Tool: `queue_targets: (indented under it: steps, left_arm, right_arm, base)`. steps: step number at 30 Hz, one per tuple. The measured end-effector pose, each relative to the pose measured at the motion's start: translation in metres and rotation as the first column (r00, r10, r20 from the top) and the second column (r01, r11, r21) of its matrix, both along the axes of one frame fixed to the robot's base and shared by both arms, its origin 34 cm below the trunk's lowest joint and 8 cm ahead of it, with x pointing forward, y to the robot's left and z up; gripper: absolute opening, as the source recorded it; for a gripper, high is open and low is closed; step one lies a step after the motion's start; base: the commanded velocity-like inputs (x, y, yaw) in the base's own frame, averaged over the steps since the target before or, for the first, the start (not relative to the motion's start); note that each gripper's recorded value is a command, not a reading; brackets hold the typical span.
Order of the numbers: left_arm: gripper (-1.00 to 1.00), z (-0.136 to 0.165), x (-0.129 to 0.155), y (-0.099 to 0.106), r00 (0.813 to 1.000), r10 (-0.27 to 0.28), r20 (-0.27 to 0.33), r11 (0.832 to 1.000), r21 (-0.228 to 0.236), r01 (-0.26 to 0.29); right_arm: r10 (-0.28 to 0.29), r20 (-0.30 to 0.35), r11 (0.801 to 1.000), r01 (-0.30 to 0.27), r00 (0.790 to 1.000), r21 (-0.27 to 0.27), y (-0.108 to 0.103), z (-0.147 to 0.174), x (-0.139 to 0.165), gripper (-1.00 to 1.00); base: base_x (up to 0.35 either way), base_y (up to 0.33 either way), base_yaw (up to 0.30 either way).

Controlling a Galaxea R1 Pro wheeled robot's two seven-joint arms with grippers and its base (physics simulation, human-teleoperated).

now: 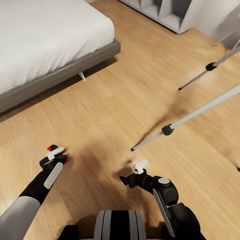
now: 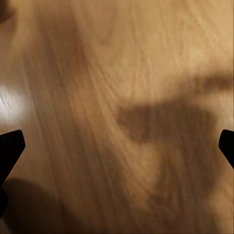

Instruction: Attach the digital camera to the camera tripod in the bedroom.

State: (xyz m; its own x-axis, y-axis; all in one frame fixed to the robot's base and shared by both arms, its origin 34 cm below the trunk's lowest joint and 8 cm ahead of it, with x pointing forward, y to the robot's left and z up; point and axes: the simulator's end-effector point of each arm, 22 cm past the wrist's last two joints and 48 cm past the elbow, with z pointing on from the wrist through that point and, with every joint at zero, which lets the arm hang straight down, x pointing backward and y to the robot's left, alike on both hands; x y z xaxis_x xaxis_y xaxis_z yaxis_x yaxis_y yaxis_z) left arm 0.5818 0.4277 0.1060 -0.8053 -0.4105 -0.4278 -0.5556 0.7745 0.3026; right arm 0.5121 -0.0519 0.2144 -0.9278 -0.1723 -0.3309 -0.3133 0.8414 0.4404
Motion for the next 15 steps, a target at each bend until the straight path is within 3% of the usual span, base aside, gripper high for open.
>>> queue_targets:
  steps: [15]
  left_arm:
    - [1.00, -0.016, -0.013, 0.000, 0.999, 0.000, -0.032, 1.000, -0.001, 0.000]
  right_arm:
    - [0.001, -0.028, 1.000, -0.001, 1.000, 0.001, 0.001, -0.013, -0.008, 1.00]
  base:
    - [0.000, 0.000, 0.000]
